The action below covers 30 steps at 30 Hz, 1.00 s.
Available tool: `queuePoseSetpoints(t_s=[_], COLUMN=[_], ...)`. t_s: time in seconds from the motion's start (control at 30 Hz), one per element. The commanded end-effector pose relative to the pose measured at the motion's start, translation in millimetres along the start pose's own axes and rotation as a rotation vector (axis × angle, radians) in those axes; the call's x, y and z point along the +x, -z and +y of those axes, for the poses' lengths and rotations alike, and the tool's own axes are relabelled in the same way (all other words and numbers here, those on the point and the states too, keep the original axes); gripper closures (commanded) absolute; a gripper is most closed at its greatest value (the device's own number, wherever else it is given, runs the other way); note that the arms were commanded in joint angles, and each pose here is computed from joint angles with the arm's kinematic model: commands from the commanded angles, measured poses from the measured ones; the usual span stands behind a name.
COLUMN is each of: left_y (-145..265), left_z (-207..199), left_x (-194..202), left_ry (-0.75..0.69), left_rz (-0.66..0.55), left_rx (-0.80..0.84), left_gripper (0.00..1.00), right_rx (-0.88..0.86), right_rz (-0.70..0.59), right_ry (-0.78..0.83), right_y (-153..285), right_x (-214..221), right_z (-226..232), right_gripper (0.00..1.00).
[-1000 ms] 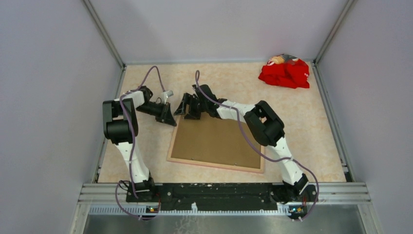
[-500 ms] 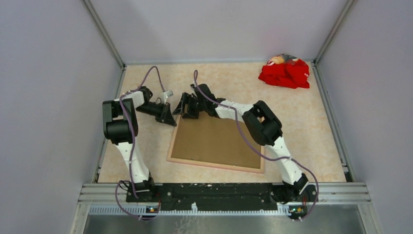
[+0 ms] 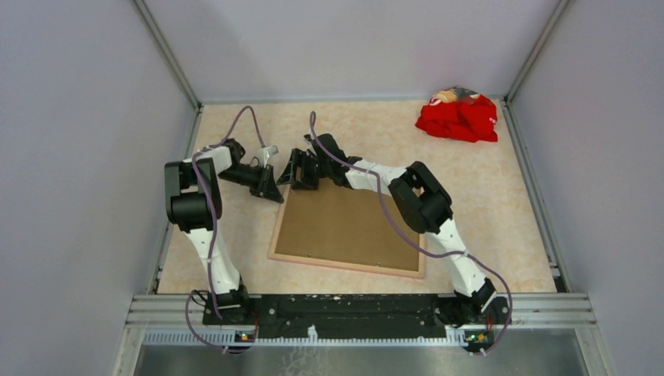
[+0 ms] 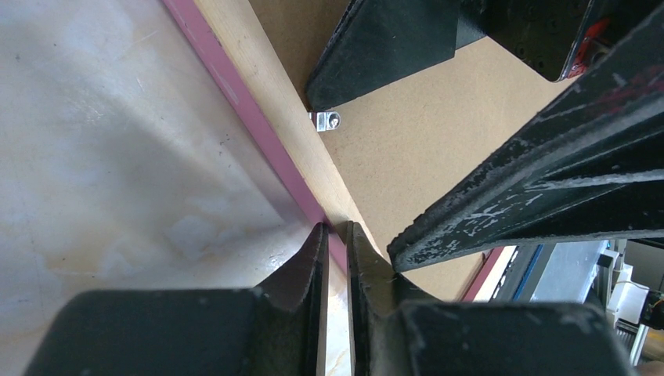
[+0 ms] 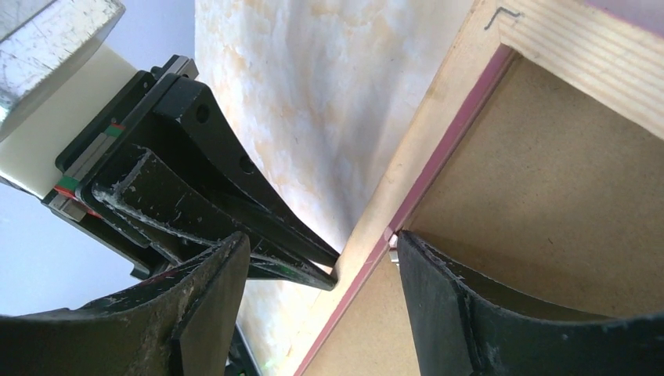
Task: Put the photo into the frame
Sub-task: Install the photo frame at the center of the board.
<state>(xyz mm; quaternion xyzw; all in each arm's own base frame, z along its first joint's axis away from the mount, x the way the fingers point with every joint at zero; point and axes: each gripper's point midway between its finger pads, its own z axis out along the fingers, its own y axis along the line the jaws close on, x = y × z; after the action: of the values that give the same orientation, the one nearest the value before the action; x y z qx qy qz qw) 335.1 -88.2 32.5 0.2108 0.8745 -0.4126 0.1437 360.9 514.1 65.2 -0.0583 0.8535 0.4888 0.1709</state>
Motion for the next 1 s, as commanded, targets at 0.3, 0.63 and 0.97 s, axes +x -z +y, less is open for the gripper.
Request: queuePoseSetpoints(t_s=[0.3, 0.63, 0.97], left_y=[-6, -5, -2], left_z=[11, 10, 10], left_x=[15, 16, 15], left_ry=[-0.048, -0.048, -0.046], left_rz=[0.065, 0.065, 0.063], left_rx=[-0.044, -0.043, -0.048], left_gripper=[0.83, 0.84, 0.84], right_rx=[-0.047, -0.062, -0.056], right_rz=[0.094, 0.088, 0.022], right_ry=[0.025, 0.06, 0.081], right_y=[-12, 0, 22], right_x=[21, 14, -27], right_z=[3, 15, 16], right_gripper=[0.31, 0.29, 0.27])
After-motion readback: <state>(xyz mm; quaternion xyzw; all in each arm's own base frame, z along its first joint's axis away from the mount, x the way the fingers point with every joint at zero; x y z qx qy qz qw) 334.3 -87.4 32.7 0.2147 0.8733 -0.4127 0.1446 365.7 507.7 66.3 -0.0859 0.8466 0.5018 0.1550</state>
